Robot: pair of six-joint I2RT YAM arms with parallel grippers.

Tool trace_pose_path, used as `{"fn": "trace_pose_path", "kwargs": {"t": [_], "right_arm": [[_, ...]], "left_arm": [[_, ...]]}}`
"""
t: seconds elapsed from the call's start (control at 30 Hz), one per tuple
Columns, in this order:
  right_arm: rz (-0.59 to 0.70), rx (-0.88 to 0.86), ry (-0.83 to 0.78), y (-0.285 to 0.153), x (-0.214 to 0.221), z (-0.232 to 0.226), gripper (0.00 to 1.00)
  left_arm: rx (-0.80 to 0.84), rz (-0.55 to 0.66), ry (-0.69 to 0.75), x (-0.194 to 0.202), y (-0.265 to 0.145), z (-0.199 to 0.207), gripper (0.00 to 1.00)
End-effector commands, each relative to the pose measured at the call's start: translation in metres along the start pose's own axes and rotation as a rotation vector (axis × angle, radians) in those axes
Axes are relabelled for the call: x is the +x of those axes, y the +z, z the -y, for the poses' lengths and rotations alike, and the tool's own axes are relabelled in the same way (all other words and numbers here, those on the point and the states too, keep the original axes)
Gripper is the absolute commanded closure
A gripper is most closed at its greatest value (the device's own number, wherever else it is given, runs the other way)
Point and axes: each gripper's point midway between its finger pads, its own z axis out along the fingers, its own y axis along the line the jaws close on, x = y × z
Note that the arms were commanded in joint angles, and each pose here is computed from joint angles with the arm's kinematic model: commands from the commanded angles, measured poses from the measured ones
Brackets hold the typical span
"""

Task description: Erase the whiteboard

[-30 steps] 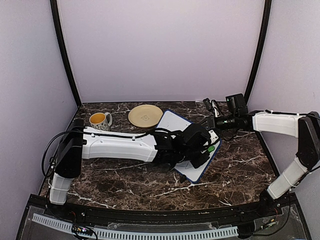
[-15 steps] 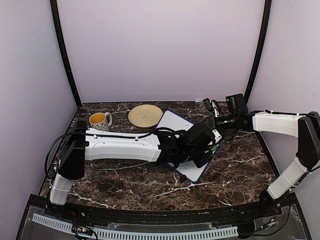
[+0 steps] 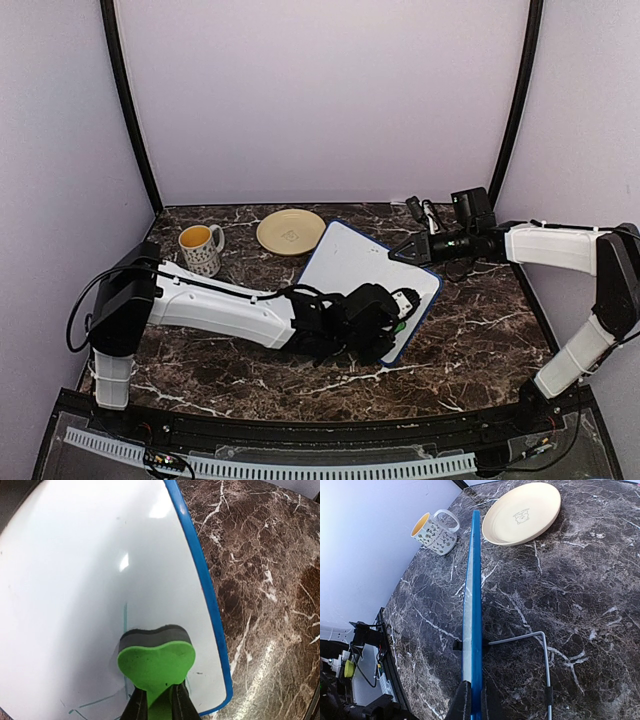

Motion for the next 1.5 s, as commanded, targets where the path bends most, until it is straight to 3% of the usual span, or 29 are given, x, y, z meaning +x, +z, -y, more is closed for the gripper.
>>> {"fn": "trace_pose_path", "kwargs": {"t": [0.0, 0.2, 0.47, 0.67, 0.77, 0.97, 1.2, 1.47], "right_arm": [[-0.063, 0.018, 0.03, 0.011, 0.02, 0.003, 1.0], [-0.065, 0.016, 0.031, 0.012, 0.021, 0.004, 1.0], [-0.066, 0.016, 0.033, 0.011, 0.022, 0.004, 1.0], [-0.064, 0.015, 0.032, 0.011, 0.022, 0.003, 1.0], [-0.062, 0.014, 0.032, 0.01, 0.021, 0.003, 1.0], [-0.066, 0.012, 0.025, 0.01, 0.02, 0.002, 1.0], [-0.066, 0.006, 0.029, 0.012, 0.019, 0.002, 1.0], [-0.069, 0.011, 0.023, 0.01, 0.02, 0.002, 1.0]], "left_arm": [[-0.042, -0.209, 0.041, 0.083, 0.019, -0.01, 1.0], [-0.041, -0.146, 0.052, 0.058, 0.019, -0.01, 1.0], [-0.064, 0.038, 0.033, -0.028, 0.013, -0.03, 1.0], [-0.079, 0.081, 0.036, -0.048, 0.013, -0.046, 1.0], [-0.078, 0.07, 0.039, -0.042, 0.016, -0.046, 1.0], [-0.073, -0.037, 0.044, 0.02, 0.023, -0.043, 1.0], [-0.099, -0.1, 0.019, 0.067, 0.018, -0.051, 1.0], [-0.137, -0.068, -0.108, 0.105, 0.024, -0.07, 1.0]]}}
